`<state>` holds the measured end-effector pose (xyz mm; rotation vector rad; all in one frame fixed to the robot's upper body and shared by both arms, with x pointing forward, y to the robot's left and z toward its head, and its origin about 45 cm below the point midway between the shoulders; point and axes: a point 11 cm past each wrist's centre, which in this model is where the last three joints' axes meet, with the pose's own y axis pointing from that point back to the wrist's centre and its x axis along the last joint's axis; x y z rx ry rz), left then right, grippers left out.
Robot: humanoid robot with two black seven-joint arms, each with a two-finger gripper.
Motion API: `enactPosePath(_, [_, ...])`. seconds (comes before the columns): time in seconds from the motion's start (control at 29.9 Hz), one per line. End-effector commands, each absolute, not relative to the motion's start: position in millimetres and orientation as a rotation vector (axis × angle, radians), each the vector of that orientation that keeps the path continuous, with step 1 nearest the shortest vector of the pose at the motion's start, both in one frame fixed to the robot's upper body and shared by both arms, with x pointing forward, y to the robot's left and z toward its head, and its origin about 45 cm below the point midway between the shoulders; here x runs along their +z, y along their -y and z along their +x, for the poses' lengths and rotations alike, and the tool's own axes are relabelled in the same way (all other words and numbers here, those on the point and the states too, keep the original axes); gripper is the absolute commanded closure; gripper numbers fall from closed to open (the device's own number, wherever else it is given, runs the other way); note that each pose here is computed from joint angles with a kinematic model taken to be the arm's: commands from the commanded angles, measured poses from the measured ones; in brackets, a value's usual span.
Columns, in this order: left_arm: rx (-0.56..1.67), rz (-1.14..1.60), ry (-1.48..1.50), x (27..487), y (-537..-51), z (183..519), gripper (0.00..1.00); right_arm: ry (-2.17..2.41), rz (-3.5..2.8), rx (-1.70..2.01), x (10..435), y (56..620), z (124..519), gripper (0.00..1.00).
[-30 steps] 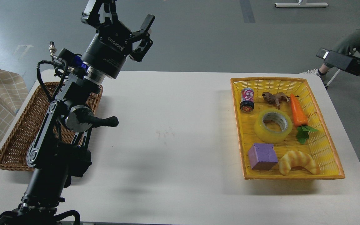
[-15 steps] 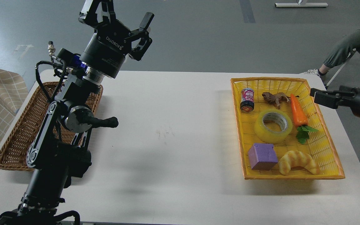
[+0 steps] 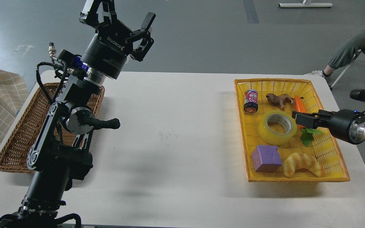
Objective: Place and transfer tape with both arms
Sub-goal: 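Move the right gripper in from the side toward the tape roll in the tray, then insert the right gripper into the yellow tape roll's hole and close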
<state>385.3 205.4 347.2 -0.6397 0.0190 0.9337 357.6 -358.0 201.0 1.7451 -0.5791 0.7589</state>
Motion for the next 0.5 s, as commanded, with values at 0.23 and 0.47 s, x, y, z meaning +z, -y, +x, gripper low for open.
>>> enactPosePath(0.23, [0.931,-0.641,-0.021,347,-206,386,0.02,0.535,1.722,0.714,181,358,366,0.00])
enactPosePath(0.47, [0.932,-0.640,-0.022,346,-206,385,0.02,0.511,1.706,0.726,181,353,376,0.00])
